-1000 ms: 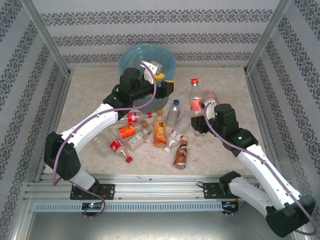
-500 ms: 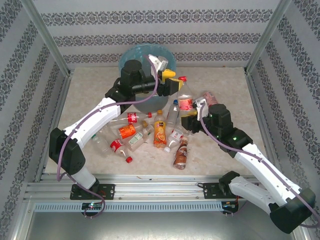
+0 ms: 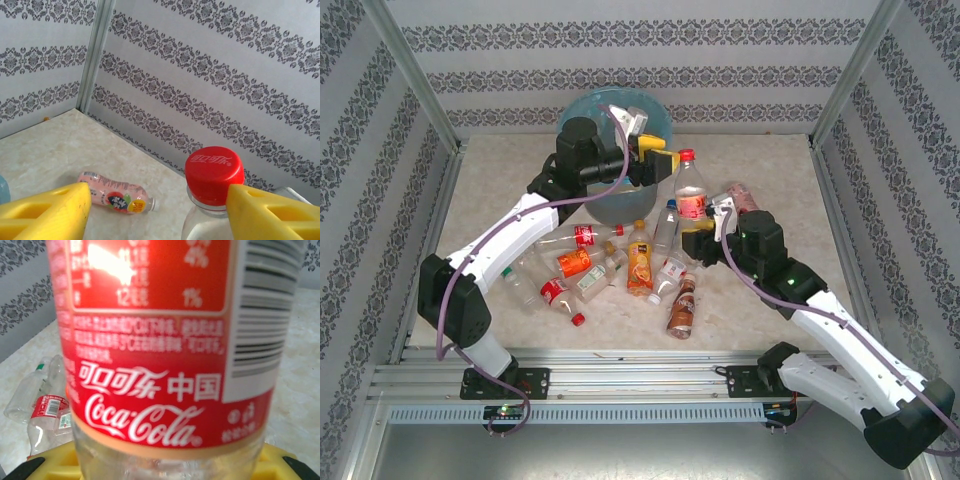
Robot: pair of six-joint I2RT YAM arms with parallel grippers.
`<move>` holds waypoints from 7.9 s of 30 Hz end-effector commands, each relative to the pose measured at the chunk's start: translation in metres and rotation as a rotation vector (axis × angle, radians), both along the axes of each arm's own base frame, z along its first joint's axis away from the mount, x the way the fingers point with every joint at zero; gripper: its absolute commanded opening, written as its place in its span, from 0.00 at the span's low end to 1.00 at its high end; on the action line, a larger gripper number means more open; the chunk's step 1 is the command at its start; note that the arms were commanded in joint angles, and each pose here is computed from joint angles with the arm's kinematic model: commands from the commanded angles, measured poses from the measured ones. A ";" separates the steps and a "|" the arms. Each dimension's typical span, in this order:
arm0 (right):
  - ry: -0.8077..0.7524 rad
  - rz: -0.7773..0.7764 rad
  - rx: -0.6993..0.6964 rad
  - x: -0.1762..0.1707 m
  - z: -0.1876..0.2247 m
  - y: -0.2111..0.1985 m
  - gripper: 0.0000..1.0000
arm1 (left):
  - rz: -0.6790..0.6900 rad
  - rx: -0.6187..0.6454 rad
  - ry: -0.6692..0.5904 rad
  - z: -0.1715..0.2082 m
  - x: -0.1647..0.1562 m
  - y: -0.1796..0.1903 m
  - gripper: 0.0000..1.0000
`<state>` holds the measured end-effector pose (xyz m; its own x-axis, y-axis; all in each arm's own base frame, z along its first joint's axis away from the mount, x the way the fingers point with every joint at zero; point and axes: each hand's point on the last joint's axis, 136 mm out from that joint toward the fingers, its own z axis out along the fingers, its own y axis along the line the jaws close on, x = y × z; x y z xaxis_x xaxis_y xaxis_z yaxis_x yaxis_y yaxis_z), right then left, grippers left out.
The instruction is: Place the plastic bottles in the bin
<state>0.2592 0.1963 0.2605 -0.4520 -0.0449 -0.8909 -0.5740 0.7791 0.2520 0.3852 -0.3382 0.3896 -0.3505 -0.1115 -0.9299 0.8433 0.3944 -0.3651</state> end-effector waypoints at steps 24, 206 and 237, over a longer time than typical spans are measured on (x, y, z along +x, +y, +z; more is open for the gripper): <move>-0.141 0.231 0.090 -0.003 0.032 0.090 0.35 | 0.004 -0.104 0.021 0.032 -0.041 0.054 0.39; 0.570 -0.690 -0.311 0.147 -0.128 -0.211 0.83 | 0.113 0.217 -0.196 -0.004 -0.058 -0.015 0.64; 0.825 -0.530 -0.428 0.195 -0.213 -0.196 0.64 | 0.044 0.499 -0.194 -0.086 -0.120 0.025 0.72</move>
<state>0.4619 -0.0050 0.0517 -0.9474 0.1058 -0.3020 0.0973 0.9943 0.0431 0.2661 -0.3156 0.3010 -0.2003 0.3323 -0.9217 0.8573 0.5149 -0.0006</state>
